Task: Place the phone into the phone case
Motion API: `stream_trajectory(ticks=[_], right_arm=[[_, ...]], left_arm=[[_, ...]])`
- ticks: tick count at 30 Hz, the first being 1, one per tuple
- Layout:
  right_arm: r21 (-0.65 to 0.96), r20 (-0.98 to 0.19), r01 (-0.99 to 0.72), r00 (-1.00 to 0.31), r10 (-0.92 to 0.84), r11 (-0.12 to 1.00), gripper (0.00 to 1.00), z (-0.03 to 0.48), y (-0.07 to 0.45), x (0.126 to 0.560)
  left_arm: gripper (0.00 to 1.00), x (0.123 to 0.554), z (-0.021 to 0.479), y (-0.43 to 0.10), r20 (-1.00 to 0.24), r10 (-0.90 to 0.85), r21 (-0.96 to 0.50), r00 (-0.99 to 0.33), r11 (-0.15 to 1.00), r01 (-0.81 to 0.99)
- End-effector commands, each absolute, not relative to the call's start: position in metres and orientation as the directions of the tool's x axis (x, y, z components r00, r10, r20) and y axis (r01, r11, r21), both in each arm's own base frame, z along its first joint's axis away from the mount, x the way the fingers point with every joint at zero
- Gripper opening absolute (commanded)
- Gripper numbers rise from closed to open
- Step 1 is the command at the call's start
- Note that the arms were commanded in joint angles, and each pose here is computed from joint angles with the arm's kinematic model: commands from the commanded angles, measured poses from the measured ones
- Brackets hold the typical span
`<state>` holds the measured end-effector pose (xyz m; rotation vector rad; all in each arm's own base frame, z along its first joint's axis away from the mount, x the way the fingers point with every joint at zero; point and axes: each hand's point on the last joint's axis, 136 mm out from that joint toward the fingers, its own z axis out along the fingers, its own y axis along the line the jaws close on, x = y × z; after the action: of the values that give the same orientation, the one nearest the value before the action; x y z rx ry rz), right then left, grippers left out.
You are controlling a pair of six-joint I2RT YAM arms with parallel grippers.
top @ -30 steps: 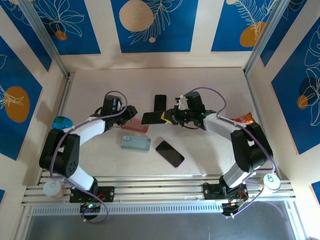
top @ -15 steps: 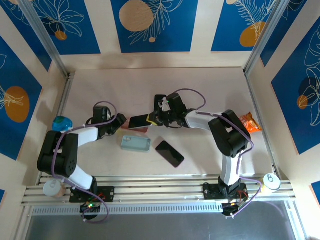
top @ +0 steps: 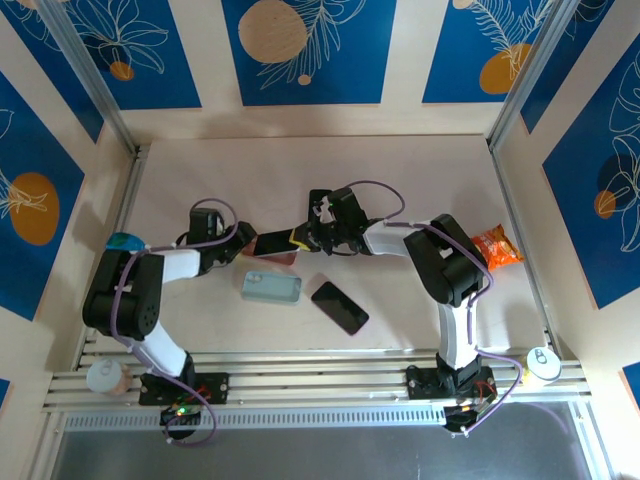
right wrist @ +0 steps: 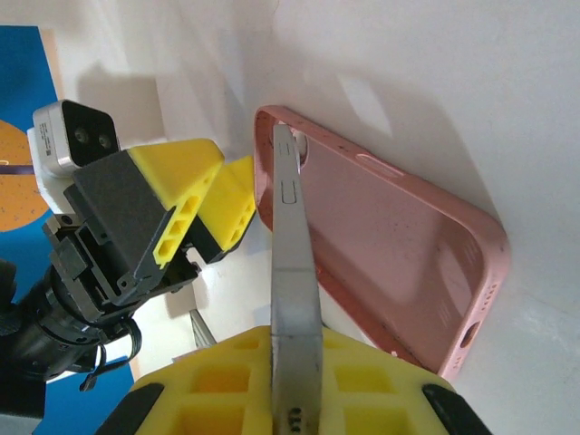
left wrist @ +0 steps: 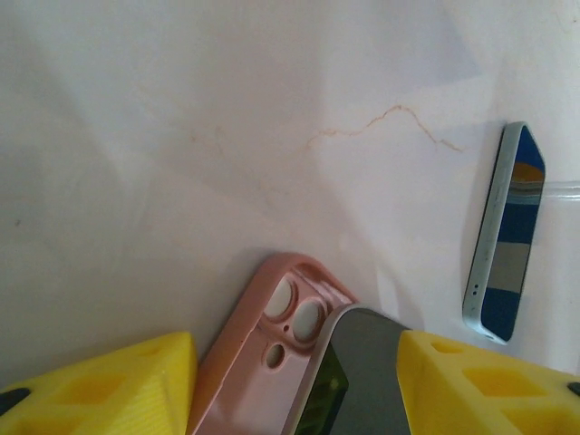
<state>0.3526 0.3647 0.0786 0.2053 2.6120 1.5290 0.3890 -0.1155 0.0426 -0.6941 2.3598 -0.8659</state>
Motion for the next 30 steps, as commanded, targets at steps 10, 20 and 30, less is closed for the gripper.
stream_trajectory(ticks=[10, 20, 30], right_arm=[[0.875, -0.011, 0.068, -0.987, 0.160, 0.478, 0.00, 0.074, 0.373, 0.356], [0.862, -0.010, 0.061, -0.990, 0.137, 0.504, 0.00, 0.062, 0.378, 0.358], [0.838, -0.008, 0.051, -0.994, 0.106, 0.543, 0.00, 0.047, 0.387, 0.353]], left_arm=[[0.59, 0.381, 0.033, -0.124, -0.262, -0.611, -0.728, -0.747, 0.633, -0.263], [0.59, 0.369, 0.031, -0.135, -0.225, -0.618, -0.750, -0.753, 0.603, -0.272], [0.59, 0.364, 0.031, -0.152, -0.219, -0.601, -0.754, -0.769, 0.604, -0.258]])
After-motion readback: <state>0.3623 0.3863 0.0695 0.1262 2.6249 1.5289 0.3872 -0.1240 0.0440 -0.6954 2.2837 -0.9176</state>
